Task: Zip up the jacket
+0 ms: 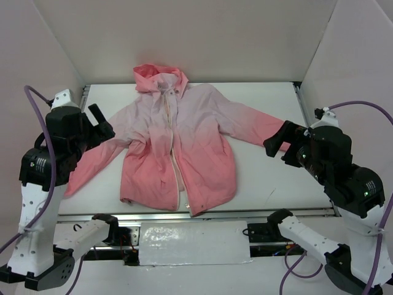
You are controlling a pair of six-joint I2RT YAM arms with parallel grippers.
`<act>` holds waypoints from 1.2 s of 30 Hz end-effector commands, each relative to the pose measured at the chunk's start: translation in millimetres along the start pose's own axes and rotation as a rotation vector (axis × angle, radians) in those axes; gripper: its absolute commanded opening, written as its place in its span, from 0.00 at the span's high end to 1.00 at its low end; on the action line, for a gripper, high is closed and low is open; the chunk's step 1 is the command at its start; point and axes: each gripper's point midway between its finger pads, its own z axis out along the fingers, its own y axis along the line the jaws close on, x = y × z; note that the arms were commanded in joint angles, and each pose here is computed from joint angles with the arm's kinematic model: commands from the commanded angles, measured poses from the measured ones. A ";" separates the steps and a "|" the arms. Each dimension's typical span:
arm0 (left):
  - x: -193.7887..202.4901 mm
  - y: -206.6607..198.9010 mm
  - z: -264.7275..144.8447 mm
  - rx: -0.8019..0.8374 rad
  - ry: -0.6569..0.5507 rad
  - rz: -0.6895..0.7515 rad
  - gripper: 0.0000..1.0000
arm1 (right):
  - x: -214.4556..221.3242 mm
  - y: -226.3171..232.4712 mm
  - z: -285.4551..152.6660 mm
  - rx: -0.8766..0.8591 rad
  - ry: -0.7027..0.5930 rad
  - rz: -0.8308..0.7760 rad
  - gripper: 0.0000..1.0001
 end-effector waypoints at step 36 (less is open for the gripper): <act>90.2 -24.1 25.0 0.168 0.279 0.100 0.01 | 382.6 85.5 163.2 0.076 0.808 -0.400 0.24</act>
